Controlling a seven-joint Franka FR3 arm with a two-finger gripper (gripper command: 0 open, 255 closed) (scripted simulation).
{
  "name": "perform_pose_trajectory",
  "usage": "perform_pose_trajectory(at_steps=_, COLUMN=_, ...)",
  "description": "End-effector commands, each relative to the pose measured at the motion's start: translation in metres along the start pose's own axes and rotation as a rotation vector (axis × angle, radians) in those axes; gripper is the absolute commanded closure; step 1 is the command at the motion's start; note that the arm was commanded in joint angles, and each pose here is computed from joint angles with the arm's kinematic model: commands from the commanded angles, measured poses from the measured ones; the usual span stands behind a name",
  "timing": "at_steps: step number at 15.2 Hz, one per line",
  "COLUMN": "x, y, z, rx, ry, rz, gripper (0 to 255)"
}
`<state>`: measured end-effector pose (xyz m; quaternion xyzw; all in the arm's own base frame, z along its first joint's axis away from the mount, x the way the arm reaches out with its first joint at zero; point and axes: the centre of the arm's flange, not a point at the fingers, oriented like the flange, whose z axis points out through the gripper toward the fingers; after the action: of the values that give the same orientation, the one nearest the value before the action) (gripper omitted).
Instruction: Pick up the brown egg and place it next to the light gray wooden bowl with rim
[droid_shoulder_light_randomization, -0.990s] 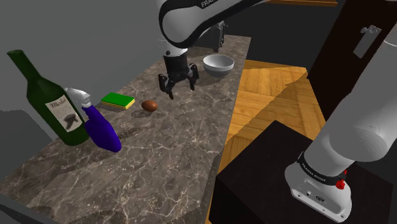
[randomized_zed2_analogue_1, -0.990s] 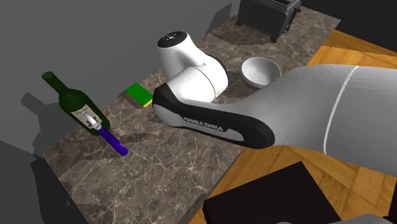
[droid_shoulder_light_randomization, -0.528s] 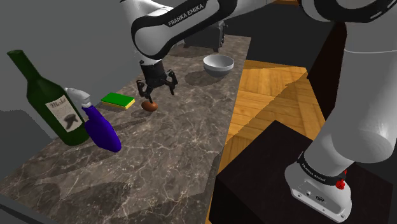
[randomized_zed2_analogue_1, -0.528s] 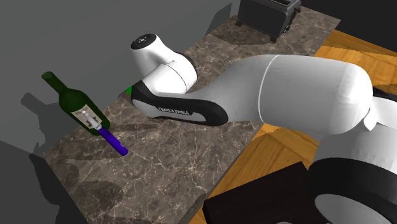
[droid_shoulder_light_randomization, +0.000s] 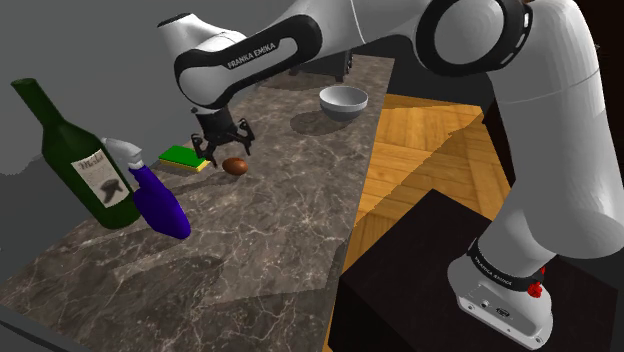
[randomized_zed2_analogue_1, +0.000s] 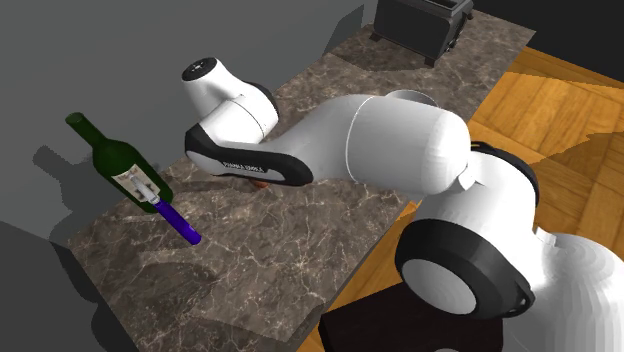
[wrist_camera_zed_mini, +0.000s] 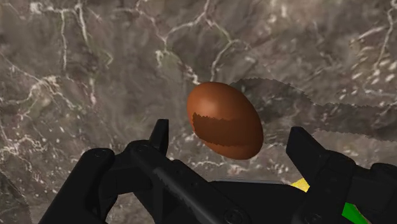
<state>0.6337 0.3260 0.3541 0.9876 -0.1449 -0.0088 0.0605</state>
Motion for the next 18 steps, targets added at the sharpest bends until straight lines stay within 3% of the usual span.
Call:
perform_pose_trajectory(at_steps=1, x=0.001, y=-0.001, z=0.010, rx=0.000, ry=0.001, rz=0.002, gripper=0)
perform_pose_trajectory(at_steps=5, x=0.001, y=-0.001, z=0.034, rx=0.000, ry=0.001, rz=0.002, gripper=0)
perform_pose_trajectory(at_steps=13, x=0.001, y=-0.001, z=0.034, rx=0.000, ry=0.001, rz=0.002, gripper=0)
perform_pose_trajectory(at_steps=14, x=0.001, y=-0.001, z=0.034, rx=0.000, ry=0.001, rz=0.002, gripper=255)
perform_pose_trajectory(at_steps=18, x=0.001, y=-0.001, z=0.034, rx=0.000, ry=0.001, rz=0.002, gripper=255)
